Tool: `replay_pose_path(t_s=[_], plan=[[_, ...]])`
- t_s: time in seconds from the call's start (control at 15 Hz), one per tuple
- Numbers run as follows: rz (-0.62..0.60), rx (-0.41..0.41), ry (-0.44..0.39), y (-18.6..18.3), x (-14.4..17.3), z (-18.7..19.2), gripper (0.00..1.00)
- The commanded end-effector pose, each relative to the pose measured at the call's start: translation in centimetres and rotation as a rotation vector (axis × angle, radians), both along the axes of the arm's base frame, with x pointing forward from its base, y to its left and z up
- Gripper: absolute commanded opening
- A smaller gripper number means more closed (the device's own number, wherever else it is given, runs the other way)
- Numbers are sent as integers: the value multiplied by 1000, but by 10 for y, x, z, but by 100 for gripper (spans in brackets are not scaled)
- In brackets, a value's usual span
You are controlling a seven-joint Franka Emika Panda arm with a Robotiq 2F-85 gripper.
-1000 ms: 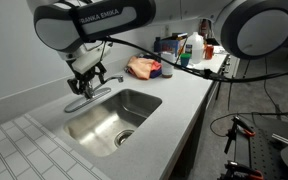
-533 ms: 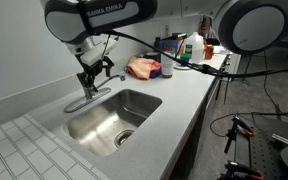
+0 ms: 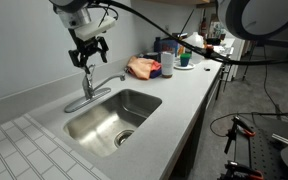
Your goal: Move the faucet of the sink to the right.
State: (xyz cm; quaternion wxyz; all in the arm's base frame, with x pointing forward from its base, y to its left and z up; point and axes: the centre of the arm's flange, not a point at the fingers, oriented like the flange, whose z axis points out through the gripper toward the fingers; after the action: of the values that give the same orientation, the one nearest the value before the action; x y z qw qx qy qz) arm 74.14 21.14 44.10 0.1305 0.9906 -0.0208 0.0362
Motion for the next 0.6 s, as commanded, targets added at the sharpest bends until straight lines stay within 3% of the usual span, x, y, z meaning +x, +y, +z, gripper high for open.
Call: replay_pose_path(t_s=[0.0, 0.27, 0.53], plan=[[-2, 28, 3, -6, 10, 15, 100], [-35, 6, 11, -22, 14, -2, 100], [-56, 38, 40, -46, 12, -17, 100]])
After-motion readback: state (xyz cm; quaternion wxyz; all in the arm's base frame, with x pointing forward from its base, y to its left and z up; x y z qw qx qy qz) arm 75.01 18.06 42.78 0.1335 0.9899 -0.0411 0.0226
